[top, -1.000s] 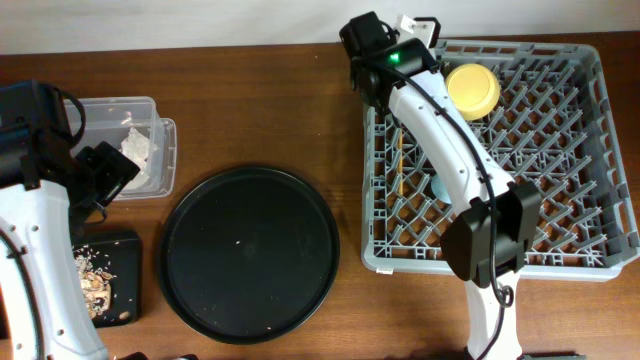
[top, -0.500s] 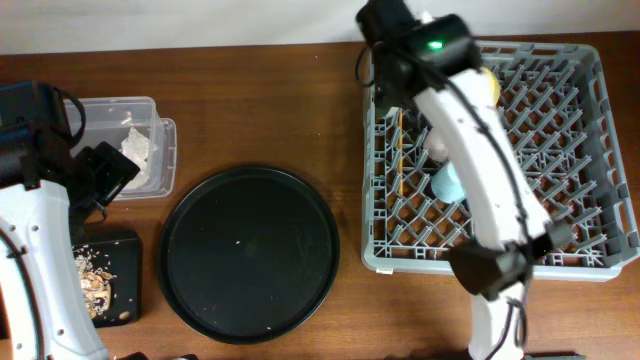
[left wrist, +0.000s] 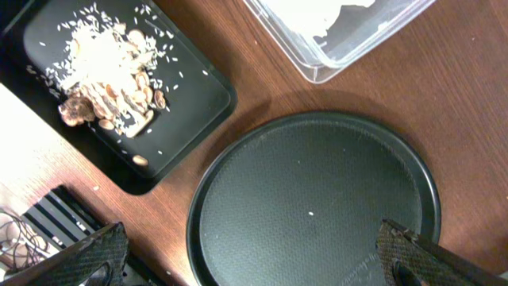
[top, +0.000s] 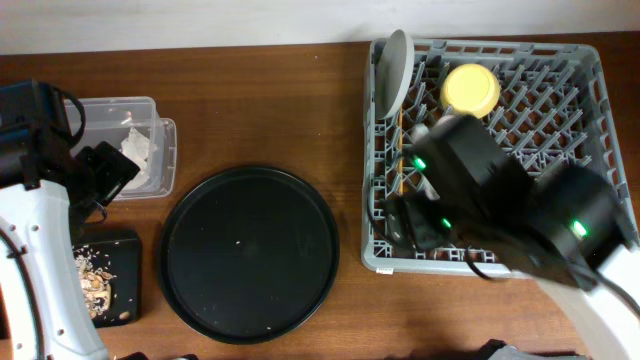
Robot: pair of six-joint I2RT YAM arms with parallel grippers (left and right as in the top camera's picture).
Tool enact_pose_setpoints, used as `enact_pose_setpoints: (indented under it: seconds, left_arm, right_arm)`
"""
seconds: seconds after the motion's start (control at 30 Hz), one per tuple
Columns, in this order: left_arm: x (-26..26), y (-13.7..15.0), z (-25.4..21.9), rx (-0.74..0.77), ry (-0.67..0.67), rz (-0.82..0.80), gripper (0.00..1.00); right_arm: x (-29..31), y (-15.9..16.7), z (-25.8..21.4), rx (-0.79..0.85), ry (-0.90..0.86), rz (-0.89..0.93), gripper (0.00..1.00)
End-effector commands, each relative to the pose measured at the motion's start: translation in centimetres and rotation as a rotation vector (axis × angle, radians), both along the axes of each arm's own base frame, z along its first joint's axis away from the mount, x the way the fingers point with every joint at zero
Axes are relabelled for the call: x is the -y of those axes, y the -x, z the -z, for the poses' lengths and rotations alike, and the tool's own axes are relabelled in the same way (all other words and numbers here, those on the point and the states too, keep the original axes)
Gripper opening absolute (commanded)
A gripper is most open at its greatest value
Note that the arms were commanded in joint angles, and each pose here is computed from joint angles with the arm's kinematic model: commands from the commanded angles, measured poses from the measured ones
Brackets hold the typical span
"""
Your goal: Sort waste into correct bins and load items into the dishwasher rack
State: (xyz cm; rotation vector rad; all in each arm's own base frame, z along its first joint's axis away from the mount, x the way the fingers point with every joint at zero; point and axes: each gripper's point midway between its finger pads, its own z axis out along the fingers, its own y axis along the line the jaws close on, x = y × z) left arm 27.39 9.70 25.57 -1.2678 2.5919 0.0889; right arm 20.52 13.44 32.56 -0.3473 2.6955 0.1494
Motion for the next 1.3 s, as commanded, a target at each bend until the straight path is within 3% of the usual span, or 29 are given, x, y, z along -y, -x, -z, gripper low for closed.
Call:
enact_pose_setpoints:
  seconds: [0.0,0.43,0.63,0.87,1.0,1.07,1.13,1.27]
  left_arm:
    - [-0.2,0.0,-0.3,0.008,-0.004,-0.001,0.99]
    - [-0.2,0.0,-0.3,0.008,-0.004,-0.001,0.99]
    - [-0.2,0.0,-0.3,0.008,-0.004,-0.001,0.99]
    - [-0.2,0.0,-0.3,0.008,-0.004,-0.001,0.99]
    - [-0.2,0.0,-0.3,0.008,-0.004,-0.001,0.99]
    - [-0.2,0.0,-0.3,0.008,-0.004,-0.001,0.99]
    - [-0.2,0.0,-0.3,0.008,-0.004,-0.001,0.99]
    - [-0.2,0.0,-0.3,0.008,-0.004,-0.001,0.99]
  right_arm:
    - [1.4,1.8,0.9,-0.009,0.024,-0.011,0.98]
    - [1.2,1.1,1.7,-0.034,0.044,-0.002,0.98]
    - [7.9,1.1,-0.9,0.079,-0.014,0.263,0.98]
    - [13.7,6.0,-4.5,0.399,-0.155,0.526,0.98]
    - [15.1,11.1,1.5,0.375,-0.135,0.616,0.99]
    - [15.1,12.4,4.9,0.298,-0.107,0.623,0.98]
    - [15.2,12.0,5.5,0.343,-0.119,0.623,0.98]
    - [12.4,7.8,-0.7,0.713,-0.172,0.305,0.98]
